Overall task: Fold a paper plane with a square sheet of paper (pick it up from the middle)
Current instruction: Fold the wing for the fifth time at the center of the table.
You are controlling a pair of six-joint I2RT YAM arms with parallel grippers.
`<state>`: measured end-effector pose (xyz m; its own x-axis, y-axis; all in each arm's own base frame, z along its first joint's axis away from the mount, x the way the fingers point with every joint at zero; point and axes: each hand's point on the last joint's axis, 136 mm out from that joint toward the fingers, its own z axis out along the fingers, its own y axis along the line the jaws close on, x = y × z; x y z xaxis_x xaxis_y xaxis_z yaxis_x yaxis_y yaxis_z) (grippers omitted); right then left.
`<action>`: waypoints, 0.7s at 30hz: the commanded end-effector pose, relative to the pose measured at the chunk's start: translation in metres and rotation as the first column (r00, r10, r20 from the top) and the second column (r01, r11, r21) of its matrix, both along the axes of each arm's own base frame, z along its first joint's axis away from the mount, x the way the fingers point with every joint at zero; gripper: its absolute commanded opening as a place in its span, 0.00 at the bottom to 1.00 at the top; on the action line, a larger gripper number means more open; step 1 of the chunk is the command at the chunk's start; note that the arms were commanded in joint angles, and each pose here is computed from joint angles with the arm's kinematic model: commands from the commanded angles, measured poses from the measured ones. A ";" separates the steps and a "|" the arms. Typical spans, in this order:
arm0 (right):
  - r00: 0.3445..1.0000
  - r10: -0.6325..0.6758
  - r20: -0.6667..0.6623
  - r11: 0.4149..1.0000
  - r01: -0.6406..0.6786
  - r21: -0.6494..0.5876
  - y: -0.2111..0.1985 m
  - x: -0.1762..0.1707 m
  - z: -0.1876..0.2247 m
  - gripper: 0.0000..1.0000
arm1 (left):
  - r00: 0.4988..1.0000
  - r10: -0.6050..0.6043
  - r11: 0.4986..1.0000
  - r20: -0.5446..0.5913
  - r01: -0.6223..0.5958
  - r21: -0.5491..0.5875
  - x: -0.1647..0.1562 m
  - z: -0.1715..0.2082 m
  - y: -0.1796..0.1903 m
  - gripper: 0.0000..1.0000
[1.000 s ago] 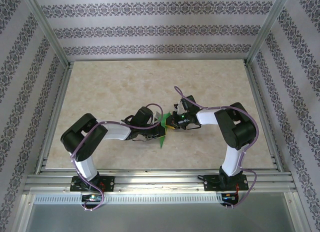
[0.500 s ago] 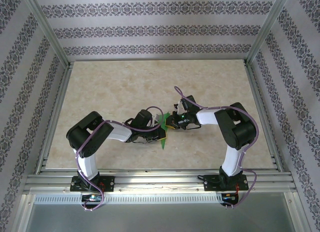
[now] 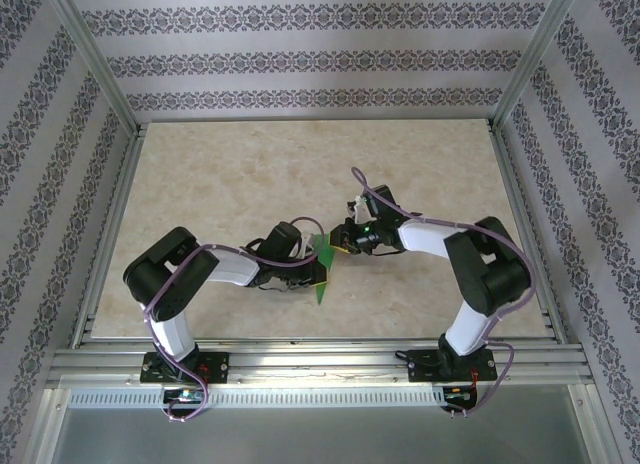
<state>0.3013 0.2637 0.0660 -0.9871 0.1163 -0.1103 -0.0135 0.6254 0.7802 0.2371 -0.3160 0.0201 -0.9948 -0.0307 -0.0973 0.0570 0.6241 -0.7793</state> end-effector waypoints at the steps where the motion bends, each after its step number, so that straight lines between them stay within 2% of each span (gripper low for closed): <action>1: 0.999 -0.002 0.039 1.000 0.002 -0.012 -0.010 -0.006 0.005 0.17 | 0.996 -0.052 0.994 -0.071 0.058 0.088 -0.027 -0.022 0.022 0.00; 8: 0.996 0.083 0.017 0.996 -0.082 -0.020 0.001 -0.031 -0.010 0.07 | 0.993 -0.102 0.990 -0.066 0.107 0.089 -0.035 -0.018 0.024 0.00; 15: 0.989 0.147 0.020 0.988 -0.147 -0.038 0.018 -0.037 -0.019 0.06 | 0.992 -0.112 0.988 -0.065 0.118 0.101 -0.036 -0.017 0.025 0.00; 21: 0.992 0.128 0.016 0.989 -0.126 -0.081 0.021 -0.027 -0.032 0.06 | 0.991 -0.114 0.987 -0.066 0.120 0.104 -0.036 -0.017 0.025 0.00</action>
